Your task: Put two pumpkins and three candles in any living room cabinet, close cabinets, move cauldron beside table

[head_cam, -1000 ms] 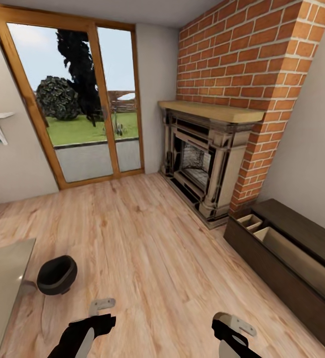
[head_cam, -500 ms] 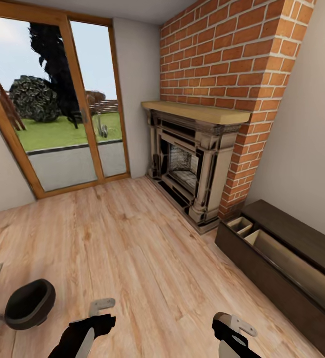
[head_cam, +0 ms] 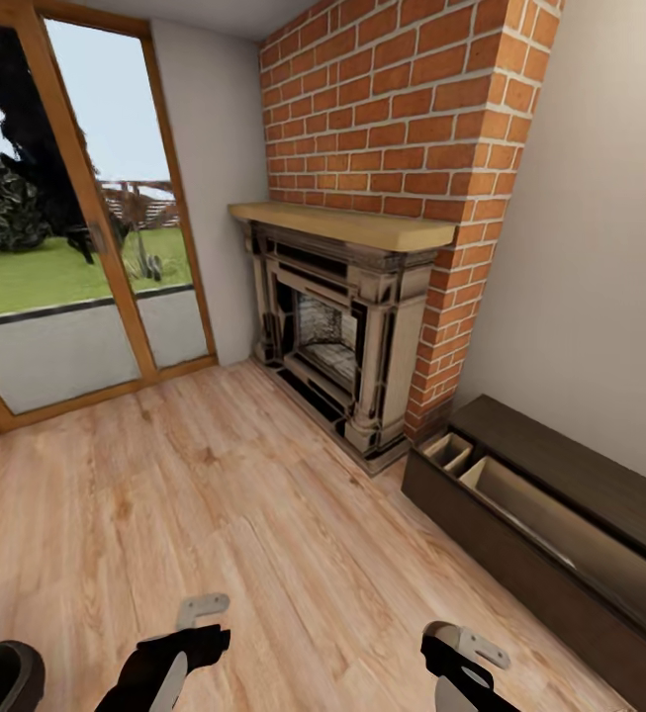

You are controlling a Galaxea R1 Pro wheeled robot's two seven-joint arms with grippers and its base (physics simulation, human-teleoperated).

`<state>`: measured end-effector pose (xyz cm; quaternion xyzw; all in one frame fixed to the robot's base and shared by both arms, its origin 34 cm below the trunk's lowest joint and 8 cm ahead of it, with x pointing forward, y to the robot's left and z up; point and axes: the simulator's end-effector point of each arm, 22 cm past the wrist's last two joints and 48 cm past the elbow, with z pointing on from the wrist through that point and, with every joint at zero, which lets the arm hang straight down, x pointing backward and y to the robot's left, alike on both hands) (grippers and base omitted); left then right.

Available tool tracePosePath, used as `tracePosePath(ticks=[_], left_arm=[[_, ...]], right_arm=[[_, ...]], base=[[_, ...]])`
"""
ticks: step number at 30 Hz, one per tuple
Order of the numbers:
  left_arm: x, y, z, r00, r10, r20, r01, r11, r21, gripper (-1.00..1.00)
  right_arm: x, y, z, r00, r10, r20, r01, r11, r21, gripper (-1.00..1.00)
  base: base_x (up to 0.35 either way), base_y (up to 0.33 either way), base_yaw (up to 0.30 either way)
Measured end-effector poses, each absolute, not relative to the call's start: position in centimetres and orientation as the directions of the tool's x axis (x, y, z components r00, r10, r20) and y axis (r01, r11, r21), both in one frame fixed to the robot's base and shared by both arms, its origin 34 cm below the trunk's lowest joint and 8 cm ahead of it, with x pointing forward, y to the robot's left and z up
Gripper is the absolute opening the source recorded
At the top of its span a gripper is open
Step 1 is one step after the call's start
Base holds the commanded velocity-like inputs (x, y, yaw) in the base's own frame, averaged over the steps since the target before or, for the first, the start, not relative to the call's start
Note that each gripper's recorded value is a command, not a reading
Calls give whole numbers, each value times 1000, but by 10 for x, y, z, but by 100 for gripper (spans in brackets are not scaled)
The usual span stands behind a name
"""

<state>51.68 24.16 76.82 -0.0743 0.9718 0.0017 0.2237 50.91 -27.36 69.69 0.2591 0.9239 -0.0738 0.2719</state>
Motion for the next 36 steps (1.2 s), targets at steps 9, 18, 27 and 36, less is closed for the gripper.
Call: tracePosePath(ticks=[9, 18, 27, 36], left_arm=[[516, 242, 767, -890, -145, -433, -146, 989, -30, 100], [516, 241, 767, -890, -144, -433, -145, 989, -31, 100], [516, 241, 767, -890, -144, -433, -145, 989, -30, 100], [516, 241, 767, -890, -144, -432, -145, 989, -31, 100]], right_arm=[[509, -274, 697, -718, 438, -541, 518, 855, 5, -100], [509, -274, 697, -719, 437, -541, 517, 856, 4, -100], [510, -274, 697, -719, 437, -541, 517, 856, 4, -100], [510, -274, 697, -719, 437, -541, 517, 856, 4, -100]], base=[[251, 253, -282], [208, 231, -282], [167, 179, -282], [57, 56, -283]])
